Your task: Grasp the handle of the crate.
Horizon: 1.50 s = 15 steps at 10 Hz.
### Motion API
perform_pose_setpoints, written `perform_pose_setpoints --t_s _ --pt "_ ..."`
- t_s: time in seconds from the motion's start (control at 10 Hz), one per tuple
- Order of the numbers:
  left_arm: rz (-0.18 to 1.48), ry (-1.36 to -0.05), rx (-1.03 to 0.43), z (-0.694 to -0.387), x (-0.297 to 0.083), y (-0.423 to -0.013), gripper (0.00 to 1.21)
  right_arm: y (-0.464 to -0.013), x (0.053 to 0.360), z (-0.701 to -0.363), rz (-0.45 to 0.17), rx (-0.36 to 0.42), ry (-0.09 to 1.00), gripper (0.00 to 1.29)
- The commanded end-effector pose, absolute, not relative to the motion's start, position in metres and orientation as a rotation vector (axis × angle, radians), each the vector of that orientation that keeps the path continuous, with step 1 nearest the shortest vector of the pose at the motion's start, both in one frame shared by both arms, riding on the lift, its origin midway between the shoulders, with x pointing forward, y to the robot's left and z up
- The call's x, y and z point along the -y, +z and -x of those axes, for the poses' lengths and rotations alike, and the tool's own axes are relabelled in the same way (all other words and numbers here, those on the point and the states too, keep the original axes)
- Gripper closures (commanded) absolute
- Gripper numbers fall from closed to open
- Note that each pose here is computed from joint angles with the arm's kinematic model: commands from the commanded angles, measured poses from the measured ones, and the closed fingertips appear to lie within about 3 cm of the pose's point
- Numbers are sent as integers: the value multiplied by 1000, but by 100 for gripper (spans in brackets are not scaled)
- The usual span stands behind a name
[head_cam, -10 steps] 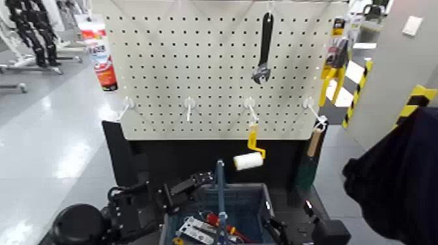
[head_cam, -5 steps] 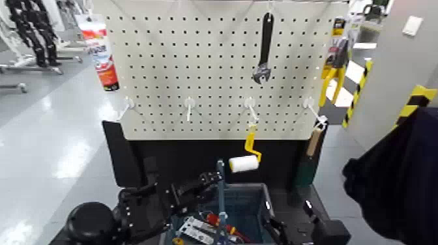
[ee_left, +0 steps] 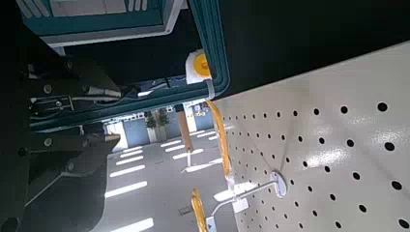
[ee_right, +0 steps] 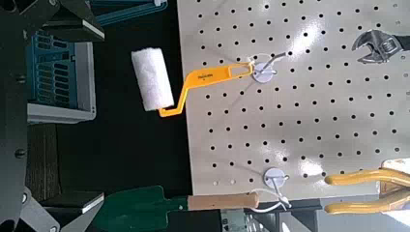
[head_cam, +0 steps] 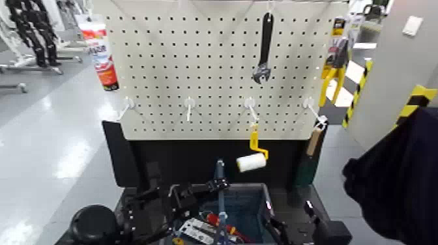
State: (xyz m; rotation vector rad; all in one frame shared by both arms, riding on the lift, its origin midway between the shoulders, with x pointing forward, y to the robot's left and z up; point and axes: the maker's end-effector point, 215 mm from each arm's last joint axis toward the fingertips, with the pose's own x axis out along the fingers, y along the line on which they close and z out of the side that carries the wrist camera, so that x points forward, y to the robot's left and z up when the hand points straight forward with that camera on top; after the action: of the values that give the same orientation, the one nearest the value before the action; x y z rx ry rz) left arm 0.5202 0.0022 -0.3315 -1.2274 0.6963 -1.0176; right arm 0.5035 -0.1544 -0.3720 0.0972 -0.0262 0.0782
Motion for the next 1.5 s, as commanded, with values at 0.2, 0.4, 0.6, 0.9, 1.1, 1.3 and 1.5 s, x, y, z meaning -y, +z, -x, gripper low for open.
perform_pose_setpoints --t_s 0.2,0.4,0.6,0.9,1.1,1.3,1.5 --pt "1234 -1029 -699 -515 3 -331 118 -373 155 -504 -97 28 77 14" --pt "1241 -1049 -690 -504 12 -324 118 -373 156 -503 -97 26 73 14" --pt "1272 -1019 -682 -490 16 -315 118 -374 158 -502 -98 23 68 14" --pt "1310 -978 -658 -472 8 -292 118 -374 160 -502 -94 24 61 14" --pt "1310 -1006 -628 -464 7 -266 118 -375 160 -502 -91 22 60 14" --pt "1318 -1011 -626 -454 7 -255 118 -375 160 -502 -88 19 59 14" --pt "1353 -1012 -623 -451 9 -252 118 -376 159 -502 -87 18 61 14"
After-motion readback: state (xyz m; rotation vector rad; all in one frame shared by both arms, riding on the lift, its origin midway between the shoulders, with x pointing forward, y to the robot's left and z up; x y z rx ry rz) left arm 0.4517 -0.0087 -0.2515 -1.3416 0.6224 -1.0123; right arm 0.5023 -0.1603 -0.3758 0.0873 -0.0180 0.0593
